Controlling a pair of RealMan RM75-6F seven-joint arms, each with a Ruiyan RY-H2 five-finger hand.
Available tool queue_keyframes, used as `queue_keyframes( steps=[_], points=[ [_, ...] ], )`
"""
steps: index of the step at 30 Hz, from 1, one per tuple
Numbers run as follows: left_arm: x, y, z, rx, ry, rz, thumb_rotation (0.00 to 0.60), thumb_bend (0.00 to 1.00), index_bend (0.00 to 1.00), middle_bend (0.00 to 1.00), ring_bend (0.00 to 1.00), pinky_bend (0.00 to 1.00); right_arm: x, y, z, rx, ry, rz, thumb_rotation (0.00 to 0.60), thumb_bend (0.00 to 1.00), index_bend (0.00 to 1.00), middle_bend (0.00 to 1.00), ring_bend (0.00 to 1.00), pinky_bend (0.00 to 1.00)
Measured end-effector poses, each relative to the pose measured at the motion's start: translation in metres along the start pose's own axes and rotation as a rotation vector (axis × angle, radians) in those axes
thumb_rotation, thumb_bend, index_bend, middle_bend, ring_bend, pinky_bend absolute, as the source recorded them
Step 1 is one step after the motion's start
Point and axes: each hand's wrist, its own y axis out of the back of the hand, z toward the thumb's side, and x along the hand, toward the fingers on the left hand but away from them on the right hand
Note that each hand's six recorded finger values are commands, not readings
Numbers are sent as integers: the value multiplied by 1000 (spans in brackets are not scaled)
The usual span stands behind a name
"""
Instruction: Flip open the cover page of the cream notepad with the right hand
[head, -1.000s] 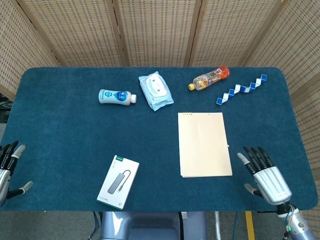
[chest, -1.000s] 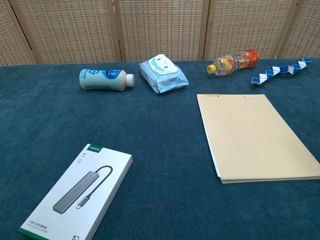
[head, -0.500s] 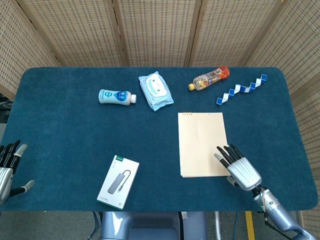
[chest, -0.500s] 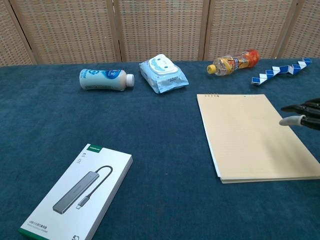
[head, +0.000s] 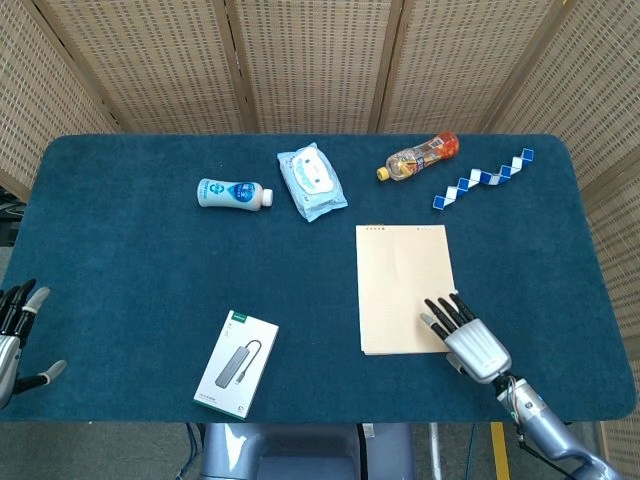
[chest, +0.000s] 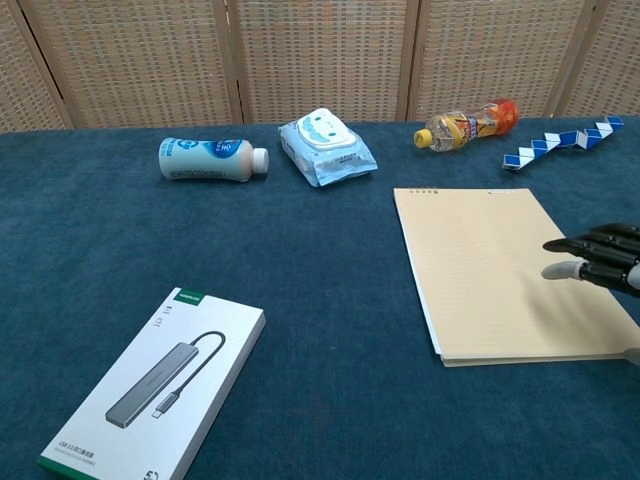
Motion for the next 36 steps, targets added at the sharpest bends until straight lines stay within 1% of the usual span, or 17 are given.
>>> queue_keyframes(
  steps=[5,13,33,36],
  points=[
    [1,1,-1,-5,2,-1,600,0,0,0,0,0,-2,-6,4,1,3,8,600,363,116,12,0,0],
    [1,-1,-1,-3,2,-11,600,0,0,0,0,0,-6,-8,8,19,13,2,600,363,123,12,0,0],
    [2,0,-4,-11,10,-6,600,0,0,0,0,0,-22,-14,12,32,-4,13,600,363,138,20,0,0],
    [2,0,-4,-13,11,-6,600,0,0,0,0,0,-24,-13,13,32,-8,8,600,380,139,27,0,0]
  ],
)
